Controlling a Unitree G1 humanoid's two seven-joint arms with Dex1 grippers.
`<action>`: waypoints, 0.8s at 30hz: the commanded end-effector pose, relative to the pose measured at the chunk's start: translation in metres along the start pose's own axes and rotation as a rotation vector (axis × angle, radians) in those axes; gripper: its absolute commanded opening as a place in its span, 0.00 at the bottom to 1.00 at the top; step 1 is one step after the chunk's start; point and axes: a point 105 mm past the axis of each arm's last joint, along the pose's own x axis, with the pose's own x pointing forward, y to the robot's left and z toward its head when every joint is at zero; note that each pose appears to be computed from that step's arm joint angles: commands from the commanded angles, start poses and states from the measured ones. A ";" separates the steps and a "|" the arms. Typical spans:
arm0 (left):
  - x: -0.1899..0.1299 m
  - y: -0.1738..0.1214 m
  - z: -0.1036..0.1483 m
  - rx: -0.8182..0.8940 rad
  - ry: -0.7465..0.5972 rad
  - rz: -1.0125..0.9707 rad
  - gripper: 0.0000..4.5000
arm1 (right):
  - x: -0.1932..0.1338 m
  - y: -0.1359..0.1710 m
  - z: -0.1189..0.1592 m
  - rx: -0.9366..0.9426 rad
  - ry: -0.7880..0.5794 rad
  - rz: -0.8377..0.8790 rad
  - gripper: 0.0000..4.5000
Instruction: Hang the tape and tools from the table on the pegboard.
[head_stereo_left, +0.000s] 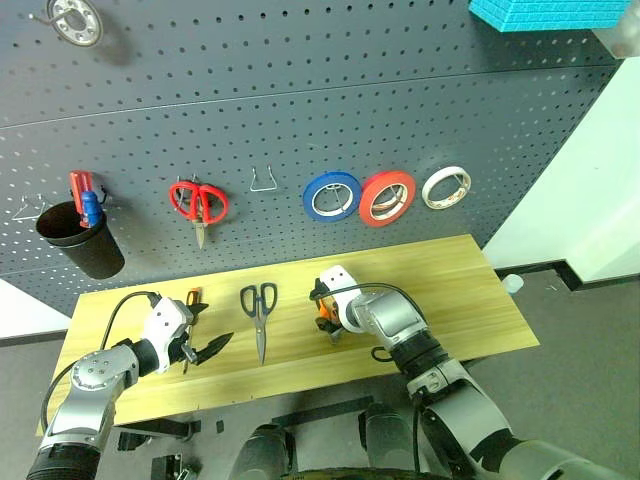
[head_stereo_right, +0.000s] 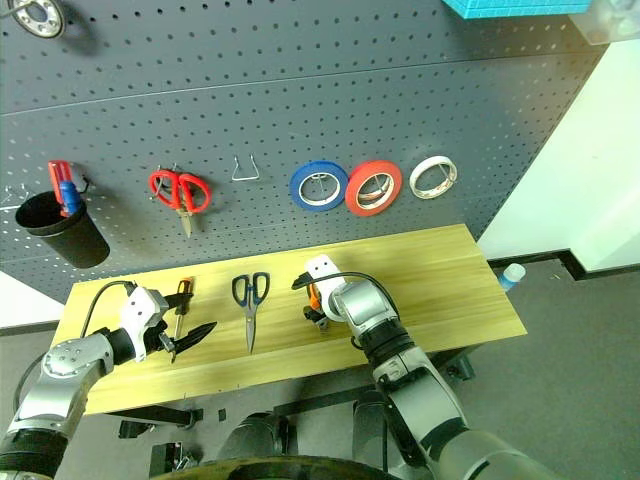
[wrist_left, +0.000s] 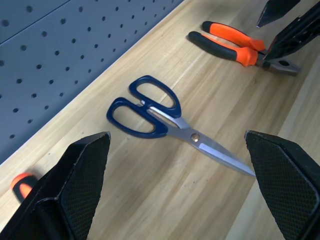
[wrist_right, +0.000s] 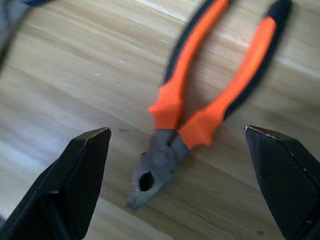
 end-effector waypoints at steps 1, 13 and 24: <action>-0.007 0.006 0.006 0.021 -0.020 0.024 1.00 | 0.001 0.003 0.016 0.040 -0.028 -0.010 0.99; -0.011 0.007 0.002 0.020 -0.003 0.013 1.00 | 0.012 0.023 0.028 0.056 -0.025 0.039 0.99; -0.033 -0.003 -0.014 0.004 0.063 0.008 1.00 | 0.014 0.039 0.030 0.050 -0.036 0.073 0.99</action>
